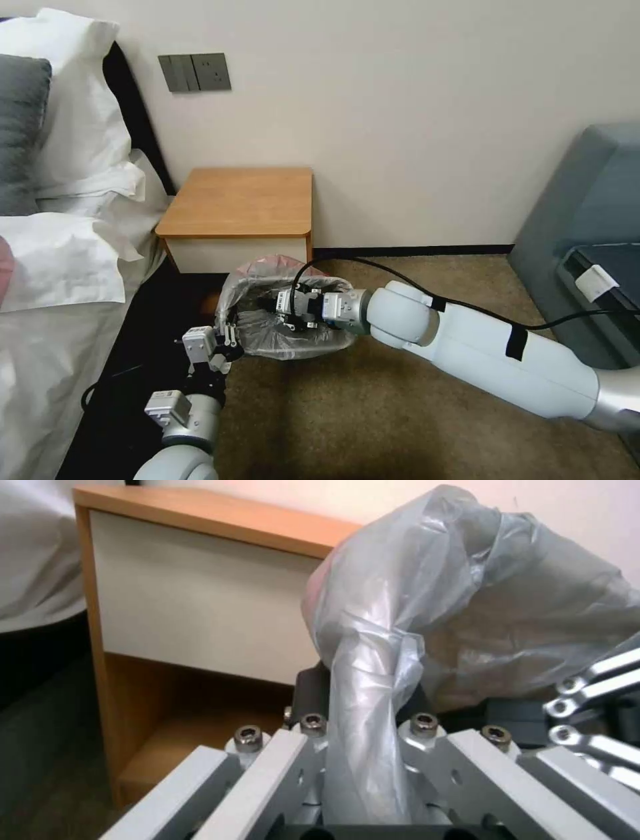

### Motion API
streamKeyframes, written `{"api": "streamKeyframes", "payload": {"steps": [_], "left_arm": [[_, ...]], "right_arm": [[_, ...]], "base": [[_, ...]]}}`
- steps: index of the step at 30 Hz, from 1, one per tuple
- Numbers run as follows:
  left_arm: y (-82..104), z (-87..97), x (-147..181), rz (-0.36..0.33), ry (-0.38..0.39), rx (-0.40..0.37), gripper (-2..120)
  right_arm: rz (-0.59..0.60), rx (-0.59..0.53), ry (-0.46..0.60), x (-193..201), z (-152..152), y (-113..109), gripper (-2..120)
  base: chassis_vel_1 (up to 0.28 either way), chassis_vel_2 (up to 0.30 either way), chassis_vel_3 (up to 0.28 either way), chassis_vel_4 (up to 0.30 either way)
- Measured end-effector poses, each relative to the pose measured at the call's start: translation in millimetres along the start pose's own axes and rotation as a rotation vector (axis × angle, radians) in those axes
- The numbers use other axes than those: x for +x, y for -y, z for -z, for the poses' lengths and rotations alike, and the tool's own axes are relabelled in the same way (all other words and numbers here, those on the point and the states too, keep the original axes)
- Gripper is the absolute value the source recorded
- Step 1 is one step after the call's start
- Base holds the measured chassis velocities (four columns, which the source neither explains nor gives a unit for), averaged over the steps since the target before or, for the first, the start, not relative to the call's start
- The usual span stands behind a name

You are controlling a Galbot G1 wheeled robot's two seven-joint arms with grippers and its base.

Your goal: Pick up the garbage bag from the table and place it over the trash can.

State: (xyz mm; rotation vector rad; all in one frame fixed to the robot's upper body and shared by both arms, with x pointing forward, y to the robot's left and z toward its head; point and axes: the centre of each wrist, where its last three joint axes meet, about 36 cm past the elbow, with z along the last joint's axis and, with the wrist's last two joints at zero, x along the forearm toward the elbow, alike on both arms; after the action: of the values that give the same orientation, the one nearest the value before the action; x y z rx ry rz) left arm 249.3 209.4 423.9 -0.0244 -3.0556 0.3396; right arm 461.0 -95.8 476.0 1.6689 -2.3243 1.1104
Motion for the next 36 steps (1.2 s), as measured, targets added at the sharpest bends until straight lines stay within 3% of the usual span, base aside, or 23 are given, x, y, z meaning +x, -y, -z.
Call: {"api": "streamKeyframes", "payload": {"steps": [7,16,36], "left_arm": [[3.9,-1.5,0.7,-0.015,0.014,-0.013,7],[4.0,-13.8,-3.7,-0.044,0.07,-0.109,7],[18.1,-15.2,0.9,-0.043,0.066,-0.061,7]], "right_arm": [[-0.009,0.025,-0.056,-8.1,-14.3,1.6,0],[-0.009,0.027,-0.138,-28.4,-16.8,6.5,0],[-0.033,0.088,-0.214,-47.7,-18.6,-5.7,0]], "base": [[0.0,0.0,0.0,0.0],[0.0,0.0,0.0,0.0],[0.0,0.0,0.0,0.0]]}}
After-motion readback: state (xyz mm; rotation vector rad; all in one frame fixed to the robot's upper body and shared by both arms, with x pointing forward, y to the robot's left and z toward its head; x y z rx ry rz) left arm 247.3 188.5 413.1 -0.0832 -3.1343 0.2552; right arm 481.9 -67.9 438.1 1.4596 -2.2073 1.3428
